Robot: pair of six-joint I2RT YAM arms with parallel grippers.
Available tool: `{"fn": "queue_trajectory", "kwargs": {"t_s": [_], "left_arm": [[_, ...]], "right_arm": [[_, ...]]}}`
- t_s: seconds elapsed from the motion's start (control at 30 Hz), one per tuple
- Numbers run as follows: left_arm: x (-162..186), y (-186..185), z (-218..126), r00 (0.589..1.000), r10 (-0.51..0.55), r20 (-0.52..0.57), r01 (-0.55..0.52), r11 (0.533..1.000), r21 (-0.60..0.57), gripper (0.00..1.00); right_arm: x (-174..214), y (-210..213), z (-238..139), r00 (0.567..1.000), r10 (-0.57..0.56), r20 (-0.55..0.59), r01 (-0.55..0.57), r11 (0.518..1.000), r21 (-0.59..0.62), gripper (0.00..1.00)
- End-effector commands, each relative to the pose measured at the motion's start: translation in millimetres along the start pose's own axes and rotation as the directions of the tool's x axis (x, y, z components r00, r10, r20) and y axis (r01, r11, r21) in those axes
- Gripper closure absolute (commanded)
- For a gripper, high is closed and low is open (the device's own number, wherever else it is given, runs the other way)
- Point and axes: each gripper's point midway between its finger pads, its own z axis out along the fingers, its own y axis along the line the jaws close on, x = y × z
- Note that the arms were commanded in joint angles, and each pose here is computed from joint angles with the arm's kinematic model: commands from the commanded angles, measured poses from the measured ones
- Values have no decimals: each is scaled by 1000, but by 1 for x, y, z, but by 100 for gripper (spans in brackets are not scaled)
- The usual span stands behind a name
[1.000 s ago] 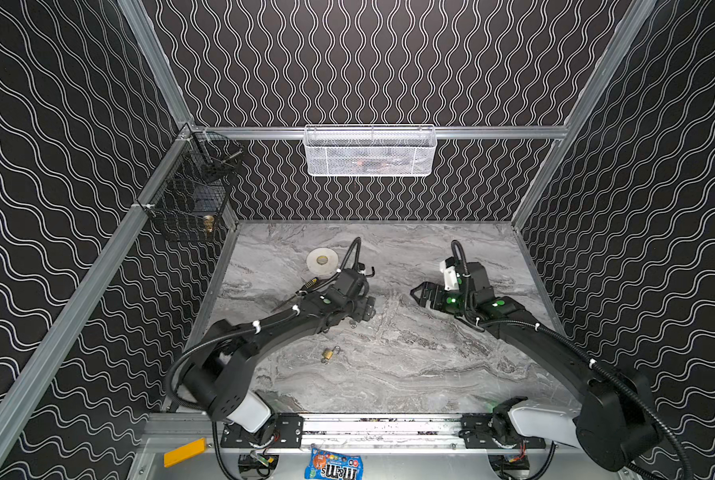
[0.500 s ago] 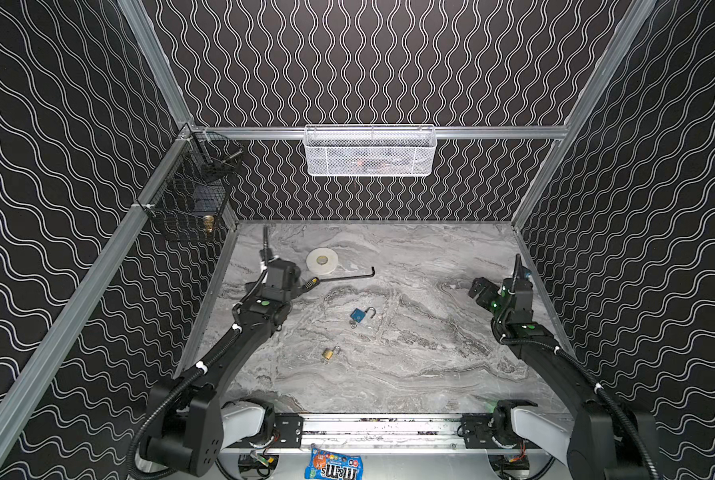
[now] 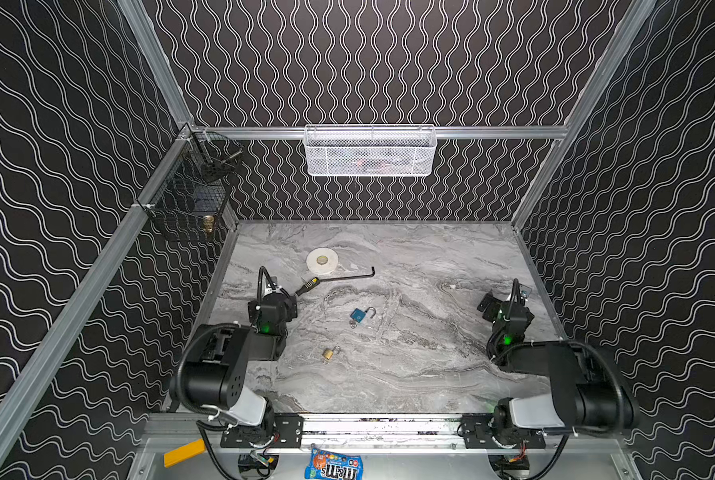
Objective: Unlock with the key
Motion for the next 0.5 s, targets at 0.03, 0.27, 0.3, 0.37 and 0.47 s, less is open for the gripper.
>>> {"fn": "queue_trajectory", "kwargs": {"t_s": [0.03,0.27,0.3,0.37,0.47], "left_arm": [[-33,-29,2,984,37,177,-61,989,135,1],[-31,-26,7,988,13,151,-34,989,141,1],[-29,-25,6,990,9,143,-29,989,143,1],[-32,-24,6,987,12,157,-33,990,136,1],[-32,-24,6,987,12,158,-34,990,136,1]], "right_arm": [[-38,50,-5,979,-53,196,104,960,-260,1],[-34,46,6,991,-54,126,81,972,-222,1],[-33,45,6,992,-60,111,83,973,-217,1],[-36,46,4,986,-56,157,91,970,-227,1],[-33,48,4,989,-65,133,95,967,-235,1]]}}
